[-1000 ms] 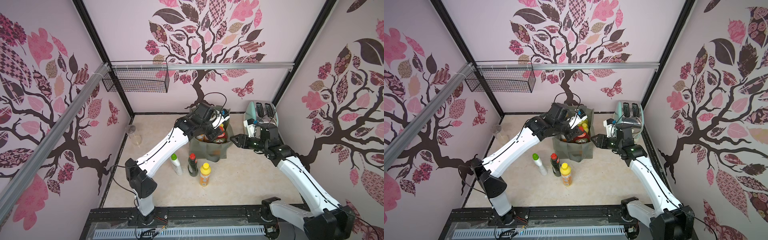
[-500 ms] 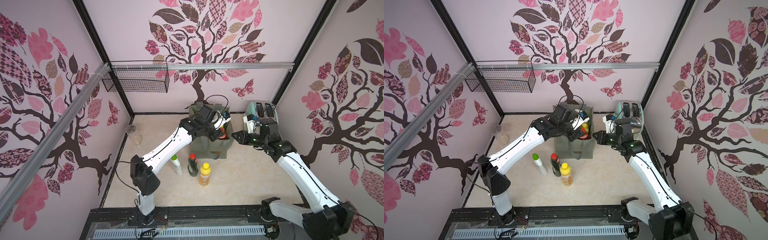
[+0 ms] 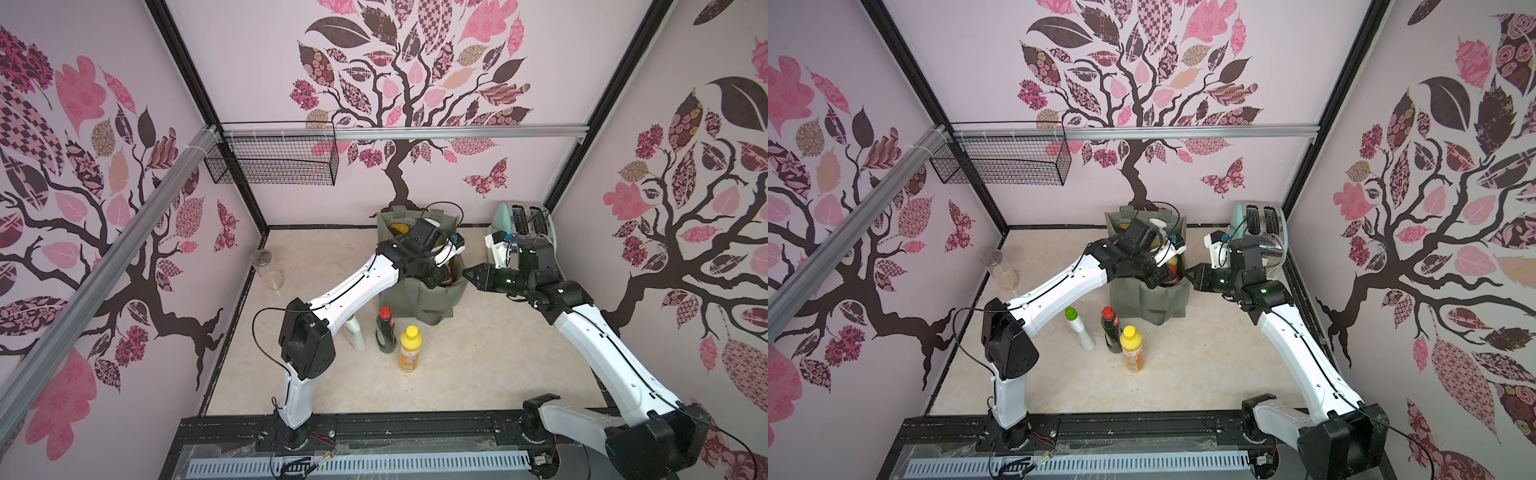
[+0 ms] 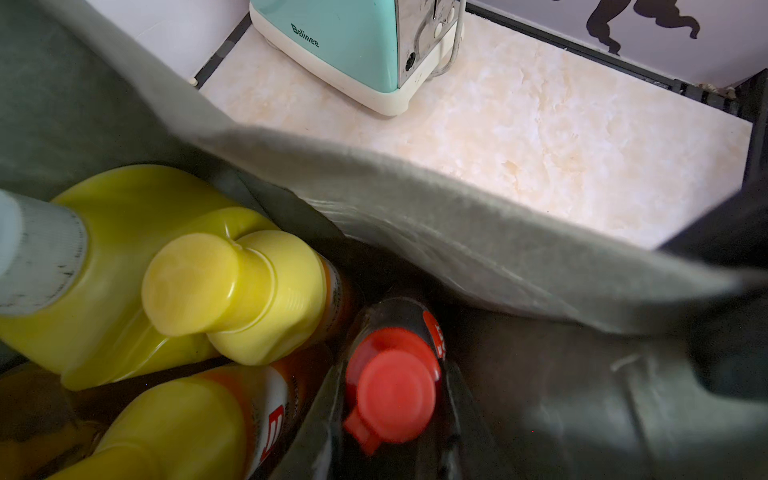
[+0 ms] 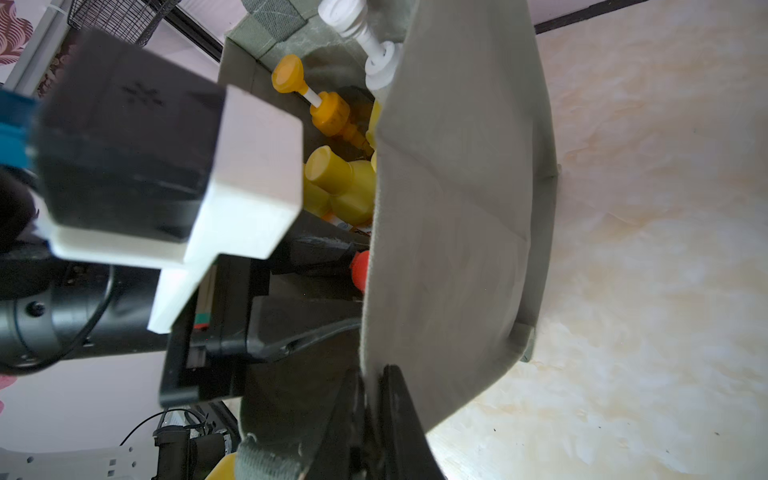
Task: Pack dish soap into the shopping bag
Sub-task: Place the bottle of dish soap in the shopping bag.
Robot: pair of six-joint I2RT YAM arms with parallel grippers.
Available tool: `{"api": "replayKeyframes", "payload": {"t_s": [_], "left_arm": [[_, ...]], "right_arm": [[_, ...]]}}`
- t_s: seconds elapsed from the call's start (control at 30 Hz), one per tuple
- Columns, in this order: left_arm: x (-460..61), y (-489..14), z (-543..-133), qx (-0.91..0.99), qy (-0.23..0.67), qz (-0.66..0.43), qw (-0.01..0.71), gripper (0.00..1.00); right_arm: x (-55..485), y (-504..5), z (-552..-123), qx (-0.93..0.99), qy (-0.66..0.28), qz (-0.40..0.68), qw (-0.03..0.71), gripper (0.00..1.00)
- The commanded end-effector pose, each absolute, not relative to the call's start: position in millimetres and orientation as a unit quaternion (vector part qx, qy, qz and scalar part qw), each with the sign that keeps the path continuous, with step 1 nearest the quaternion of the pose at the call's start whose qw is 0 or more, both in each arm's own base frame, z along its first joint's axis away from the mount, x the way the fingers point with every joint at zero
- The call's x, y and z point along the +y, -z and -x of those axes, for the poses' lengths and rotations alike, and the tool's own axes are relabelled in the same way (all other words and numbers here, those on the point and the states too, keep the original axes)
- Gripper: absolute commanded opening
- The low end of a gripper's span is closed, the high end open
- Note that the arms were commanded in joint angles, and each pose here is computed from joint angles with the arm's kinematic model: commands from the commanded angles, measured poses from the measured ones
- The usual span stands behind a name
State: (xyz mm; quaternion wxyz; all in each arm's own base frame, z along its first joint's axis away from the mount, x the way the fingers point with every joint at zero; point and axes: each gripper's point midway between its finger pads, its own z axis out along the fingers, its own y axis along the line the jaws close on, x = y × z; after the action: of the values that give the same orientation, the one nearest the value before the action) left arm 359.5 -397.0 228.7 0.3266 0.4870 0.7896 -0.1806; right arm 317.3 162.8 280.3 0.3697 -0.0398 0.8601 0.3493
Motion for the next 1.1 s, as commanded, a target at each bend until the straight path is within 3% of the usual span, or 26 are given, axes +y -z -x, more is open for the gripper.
{"api": "replayKeyframes", "payload": {"t_s": [0.0,0.5,0.73,0.93,1.0,1.07], "left_arm": [[-422,-231,-345,0.772,0.227,-0.499,0.322,0.00],[-423,-207,-344,0.779,0.229,-0.496,0.308,0.00],[-427,-196,-341,0.781,0.239,-0.498,0.293,0.01],[-424,-229,-334,0.771,0.255,-0.489,0.318,0.41],[-420,-256,-331,0.766,0.265,-0.477,0.340,0.53],[-412,-285,-329,0.766,0.269,-0.457,0.364,0.66]], "right_arm": [[171,-346,-315,0.809,-0.385,0.075,0.438,0.00],[170,-377,-309,0.788,-0.396,0.080,0.465,0.00],[169,-360,-308,0.799,-0.389,0.078,0.452,0.00],[166,-349,-306,0.805,-0.379,0.076,0.450,0.01],[165,-345,-305,0.808,-0.375,0.075,0.448,0.08],[164,-337,-305,0.812,-0.371,0.073,0.444,0.22]]}}
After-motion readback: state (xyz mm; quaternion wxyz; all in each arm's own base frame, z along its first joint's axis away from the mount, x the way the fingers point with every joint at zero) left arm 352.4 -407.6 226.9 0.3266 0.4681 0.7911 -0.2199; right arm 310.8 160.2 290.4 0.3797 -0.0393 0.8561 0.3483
